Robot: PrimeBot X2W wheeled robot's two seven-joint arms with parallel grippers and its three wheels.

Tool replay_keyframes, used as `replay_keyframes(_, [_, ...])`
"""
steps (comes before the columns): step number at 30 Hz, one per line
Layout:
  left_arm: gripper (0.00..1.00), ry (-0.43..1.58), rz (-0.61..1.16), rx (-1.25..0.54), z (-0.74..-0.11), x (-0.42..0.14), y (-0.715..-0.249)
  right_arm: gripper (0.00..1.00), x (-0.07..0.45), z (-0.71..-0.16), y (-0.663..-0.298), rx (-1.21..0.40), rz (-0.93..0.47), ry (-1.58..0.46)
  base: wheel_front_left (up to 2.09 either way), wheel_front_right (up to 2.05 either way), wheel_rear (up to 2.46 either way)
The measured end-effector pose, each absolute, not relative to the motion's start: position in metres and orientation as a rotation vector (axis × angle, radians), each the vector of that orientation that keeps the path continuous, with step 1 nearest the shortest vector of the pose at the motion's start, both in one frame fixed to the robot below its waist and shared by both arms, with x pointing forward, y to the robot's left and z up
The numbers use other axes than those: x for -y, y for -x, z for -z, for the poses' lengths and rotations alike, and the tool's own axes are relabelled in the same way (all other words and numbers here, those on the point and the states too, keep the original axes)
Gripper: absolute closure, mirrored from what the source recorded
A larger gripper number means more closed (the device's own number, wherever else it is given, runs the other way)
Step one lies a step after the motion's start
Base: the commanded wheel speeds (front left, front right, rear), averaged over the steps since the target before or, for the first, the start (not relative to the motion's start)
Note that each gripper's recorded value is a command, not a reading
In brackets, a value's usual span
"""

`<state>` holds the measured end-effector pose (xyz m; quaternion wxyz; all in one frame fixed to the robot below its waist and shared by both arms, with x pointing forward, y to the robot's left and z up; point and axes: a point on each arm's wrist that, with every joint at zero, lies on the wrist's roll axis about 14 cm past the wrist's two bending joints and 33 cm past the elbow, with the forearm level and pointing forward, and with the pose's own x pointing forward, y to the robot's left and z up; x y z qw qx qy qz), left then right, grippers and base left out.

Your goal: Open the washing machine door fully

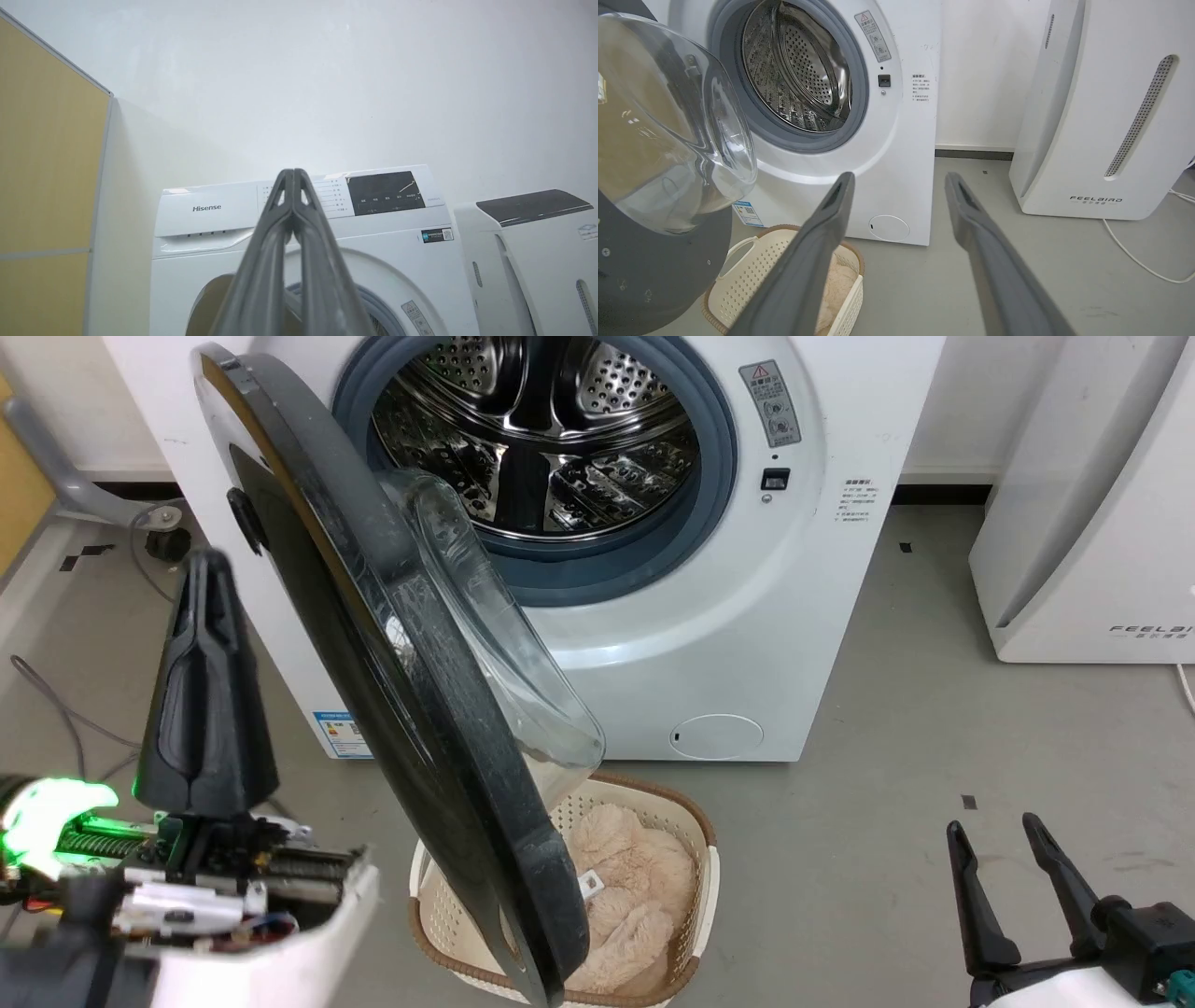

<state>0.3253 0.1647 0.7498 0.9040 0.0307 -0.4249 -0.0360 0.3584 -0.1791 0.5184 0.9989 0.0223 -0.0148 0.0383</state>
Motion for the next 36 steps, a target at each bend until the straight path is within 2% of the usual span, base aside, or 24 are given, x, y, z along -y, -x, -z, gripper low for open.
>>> replay_keyframes(4, [1.0, -0.024, 0.18, 0.972, -0.772, -0.139, -0.307, 0.0, 0.179, -0.516, -0.358, 0.024, -0.077, -0.046, 0.0, 0.0, 0.0])
replay_keyframes(8, [1.0, 0.029, 0.307, 0.949, -0.767, -0.108, -0.302, 0.0, 0.178, -0.514, -0.358, 0.02, -0.079, -0.047, 0.0, 0.0, 0.0])
replay_keyframes(12, [1.0, 0.091, 0.47, 0.806, -0.739, -0.066, -0.303, 0.0, 0.178, -0.511, -0.358, 0.016, -0.08, -0.049, 0.0, 0.0, 0.0])
replay_keyframes(15, [1.0, 0.154, 0.606, 0.513, -0.678, -0.024, -0.305, 0.0, 0.178, -0.509, -0.358, 0.011, -0.079, -0.05, 0.0, 0.0, 0.0])
replay_keyframes(20, [1.0, 0.151, 0.629, 0.226, -0.611, -0.012, -0.306, 0.0, 0.177, -0.505, -0.358, 0.0, -0.08, -0.051, 0.0, 0.0, 0.0])
replay_keyframes(25, [1.0, 0.128, 0.602, 0.047, -0.561, -0.013, -0.309, 0.0, 0.176, -0.502, -0.359, -0.009, -0.083, -0.052, 0.0, 0.0, 0.0])
replay_keyframes(30, [1.0, 0.104, 0.508, -0.016, -0.531, -0.029, -0.319, 0.0, 0.176, -0.501, -0.359, -0.011, -0.084, -0.052, 0.0, 0.0, 0.0])
replay_keyframes(36, [1.0, 0.1, 0.459, -0.002, -0.528, -0.038, -0.329, 0.0, 0.177, -0.501, -0.36, -0.013, -0.08, -0.052, 0.0, 0.0, 0.0])
